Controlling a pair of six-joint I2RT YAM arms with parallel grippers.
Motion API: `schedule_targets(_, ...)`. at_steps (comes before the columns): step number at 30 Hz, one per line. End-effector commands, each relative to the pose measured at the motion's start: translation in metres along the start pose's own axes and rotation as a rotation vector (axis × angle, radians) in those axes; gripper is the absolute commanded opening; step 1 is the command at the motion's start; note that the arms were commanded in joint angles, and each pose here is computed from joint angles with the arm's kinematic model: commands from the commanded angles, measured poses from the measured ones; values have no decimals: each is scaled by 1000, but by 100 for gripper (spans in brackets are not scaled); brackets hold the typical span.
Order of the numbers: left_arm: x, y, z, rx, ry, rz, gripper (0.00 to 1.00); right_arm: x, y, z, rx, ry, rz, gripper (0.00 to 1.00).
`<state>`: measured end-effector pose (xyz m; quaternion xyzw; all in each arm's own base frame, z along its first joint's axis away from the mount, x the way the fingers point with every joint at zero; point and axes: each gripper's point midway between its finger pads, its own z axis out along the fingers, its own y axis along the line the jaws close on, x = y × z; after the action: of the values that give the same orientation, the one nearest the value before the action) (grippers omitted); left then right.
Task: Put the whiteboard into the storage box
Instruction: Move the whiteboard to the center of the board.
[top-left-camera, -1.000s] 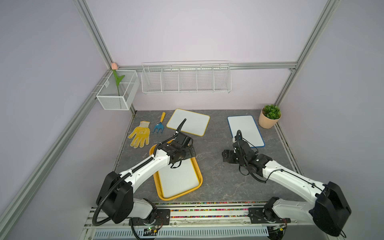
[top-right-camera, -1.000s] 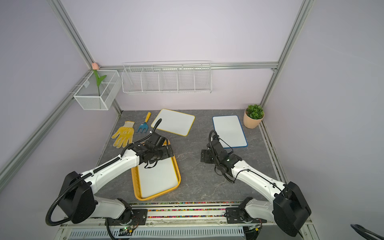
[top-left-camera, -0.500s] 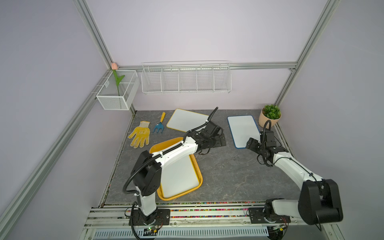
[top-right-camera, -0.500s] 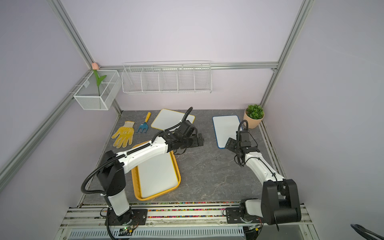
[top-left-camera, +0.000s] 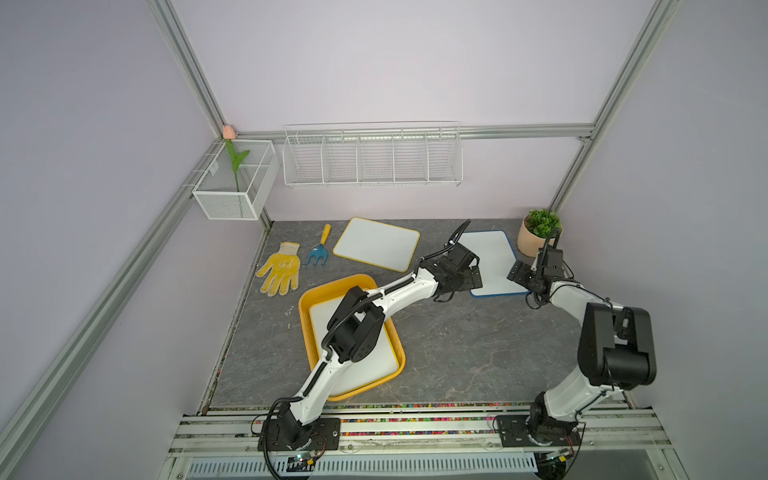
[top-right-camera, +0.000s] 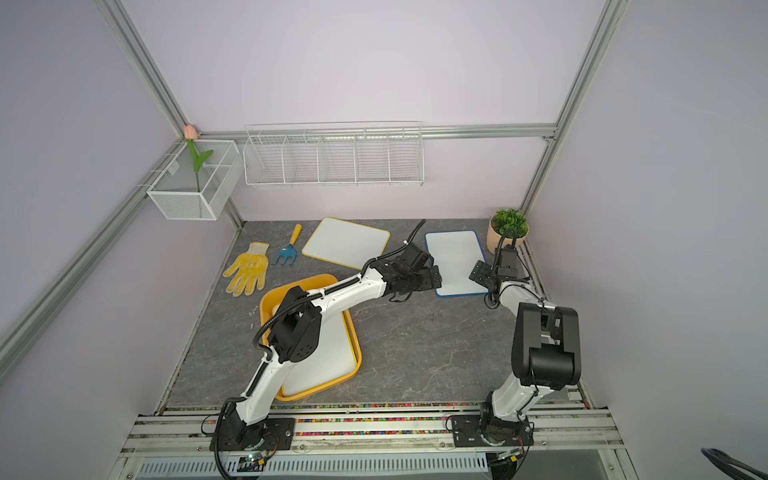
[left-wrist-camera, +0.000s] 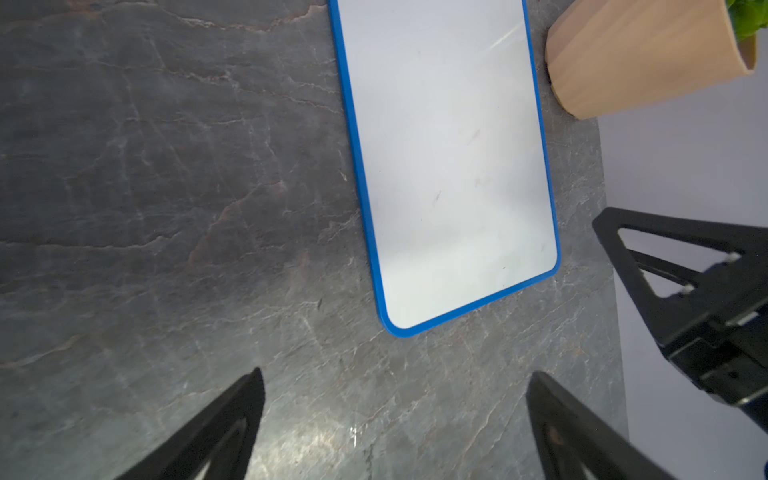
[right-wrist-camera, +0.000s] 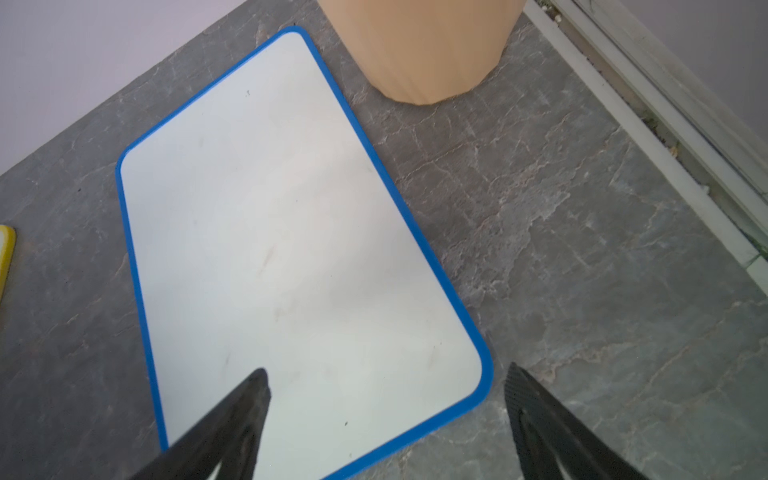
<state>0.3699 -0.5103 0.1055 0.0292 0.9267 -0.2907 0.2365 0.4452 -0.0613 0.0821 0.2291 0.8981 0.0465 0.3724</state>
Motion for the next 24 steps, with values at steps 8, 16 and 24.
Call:
schedule_targets(8, -3, -8, 40, 37, -26, -81, 99, -23, 12, 16, -40, 49, -120, 91)
schedule_targets(16, -3, -2, 58, 52, -34, -127, 99, -20, 10, 25, -28, 125, -189, 90)
schedule_targets(24, -4, 0, 63, 67, -31, -139, 98, -15, 12, 37, -44, 185, -250, 95)
